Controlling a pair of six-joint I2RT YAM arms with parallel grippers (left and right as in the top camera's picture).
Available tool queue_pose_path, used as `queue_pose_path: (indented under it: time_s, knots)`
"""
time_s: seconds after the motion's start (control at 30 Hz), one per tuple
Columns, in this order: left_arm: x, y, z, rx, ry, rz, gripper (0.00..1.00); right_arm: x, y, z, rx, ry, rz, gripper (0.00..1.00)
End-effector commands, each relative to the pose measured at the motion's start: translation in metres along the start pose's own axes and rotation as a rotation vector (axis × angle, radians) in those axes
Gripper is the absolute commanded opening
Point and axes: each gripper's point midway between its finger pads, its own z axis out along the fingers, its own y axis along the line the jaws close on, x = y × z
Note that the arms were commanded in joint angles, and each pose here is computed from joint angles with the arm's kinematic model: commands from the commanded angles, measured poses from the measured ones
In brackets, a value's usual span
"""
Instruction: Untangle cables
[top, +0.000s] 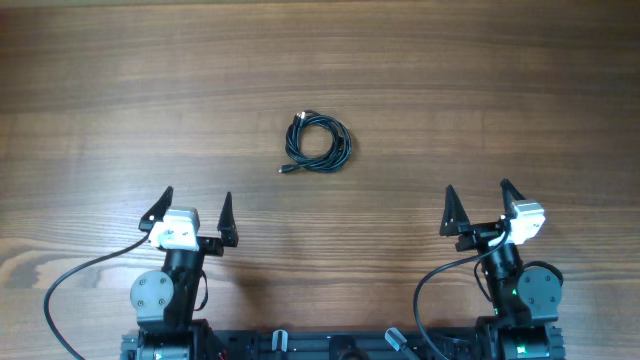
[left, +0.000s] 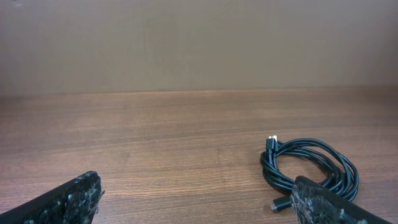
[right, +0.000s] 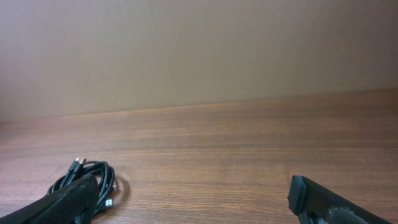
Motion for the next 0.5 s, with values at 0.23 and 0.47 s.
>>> queue_pose_path:
  time_s: [0.23, 0.47]
  knots:
    - [-0.002, -0.009, 0.000, 0.055, -0.018, -0.034, 1.00, -0.002, -0.001, 0.000, 0.002, -0.008, 0.005, 1.00]
    - [-0.051, -0.022, -0.007, 0.132, -0.064, -0.116, 1.00, -0.002, -0.001, 0.000, 0.002, -0.008, 0.005, 1.00]
